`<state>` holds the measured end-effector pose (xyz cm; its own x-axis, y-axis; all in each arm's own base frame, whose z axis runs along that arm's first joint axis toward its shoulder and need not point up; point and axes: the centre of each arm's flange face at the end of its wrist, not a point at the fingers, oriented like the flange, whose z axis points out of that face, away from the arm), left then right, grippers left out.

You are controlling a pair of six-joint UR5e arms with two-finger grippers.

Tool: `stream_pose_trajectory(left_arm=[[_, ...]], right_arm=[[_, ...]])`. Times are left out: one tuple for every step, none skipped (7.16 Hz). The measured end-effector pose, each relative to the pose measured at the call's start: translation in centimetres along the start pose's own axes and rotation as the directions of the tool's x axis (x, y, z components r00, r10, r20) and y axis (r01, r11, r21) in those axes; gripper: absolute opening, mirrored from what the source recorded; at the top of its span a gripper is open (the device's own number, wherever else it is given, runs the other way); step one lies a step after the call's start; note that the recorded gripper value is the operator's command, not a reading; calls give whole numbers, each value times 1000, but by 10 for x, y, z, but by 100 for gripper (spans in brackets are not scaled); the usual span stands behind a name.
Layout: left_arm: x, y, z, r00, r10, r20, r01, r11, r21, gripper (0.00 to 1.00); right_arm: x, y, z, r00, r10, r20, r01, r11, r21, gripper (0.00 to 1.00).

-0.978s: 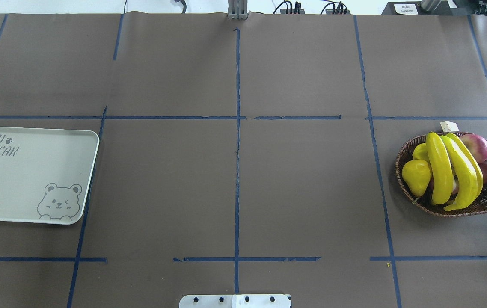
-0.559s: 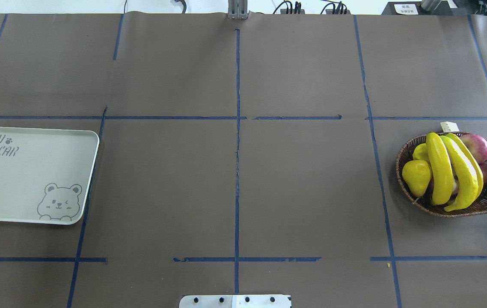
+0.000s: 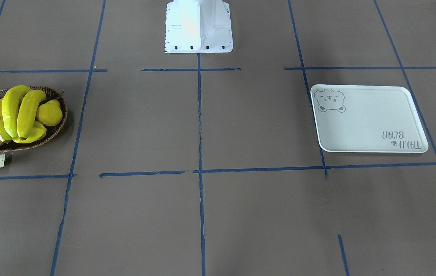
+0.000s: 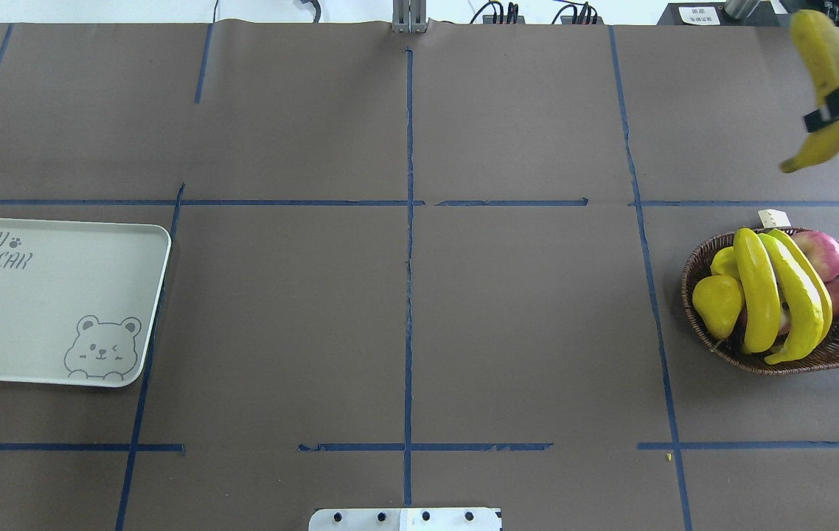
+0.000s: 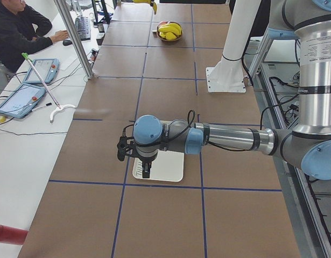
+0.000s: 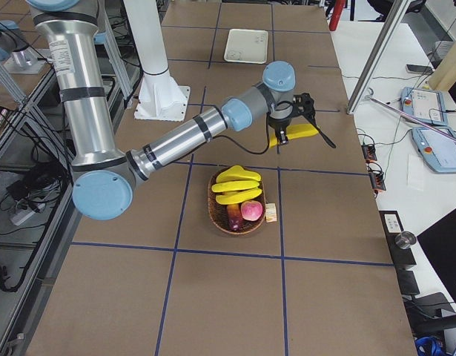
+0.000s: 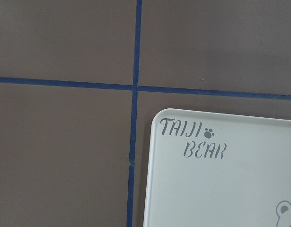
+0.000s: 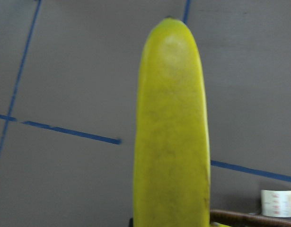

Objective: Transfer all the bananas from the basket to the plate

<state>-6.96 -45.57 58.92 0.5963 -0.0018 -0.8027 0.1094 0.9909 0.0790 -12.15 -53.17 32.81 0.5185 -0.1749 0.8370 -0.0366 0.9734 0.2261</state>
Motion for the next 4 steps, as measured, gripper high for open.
stream_pose_trajectory(left_arm=[[20,-7,6,1000,3,-24,-2,1000,23,100],[52,-18,18,998,-12,-55,15,999,42,100],[92,-31,30,995,-37,-97,43,998,55,100],[137,-44,41,986,-70,-148,80,995,60,99]], right_arm=[[-73,-7,22,997,67,43,-66,998,-25,0],[-141,-1,44,991,117,64,-115,993,-39,0],[-212,19,71,986,152,72,-150,988,-32,0],[-271,45,98,983,161,91,-160,987,-14,0]])
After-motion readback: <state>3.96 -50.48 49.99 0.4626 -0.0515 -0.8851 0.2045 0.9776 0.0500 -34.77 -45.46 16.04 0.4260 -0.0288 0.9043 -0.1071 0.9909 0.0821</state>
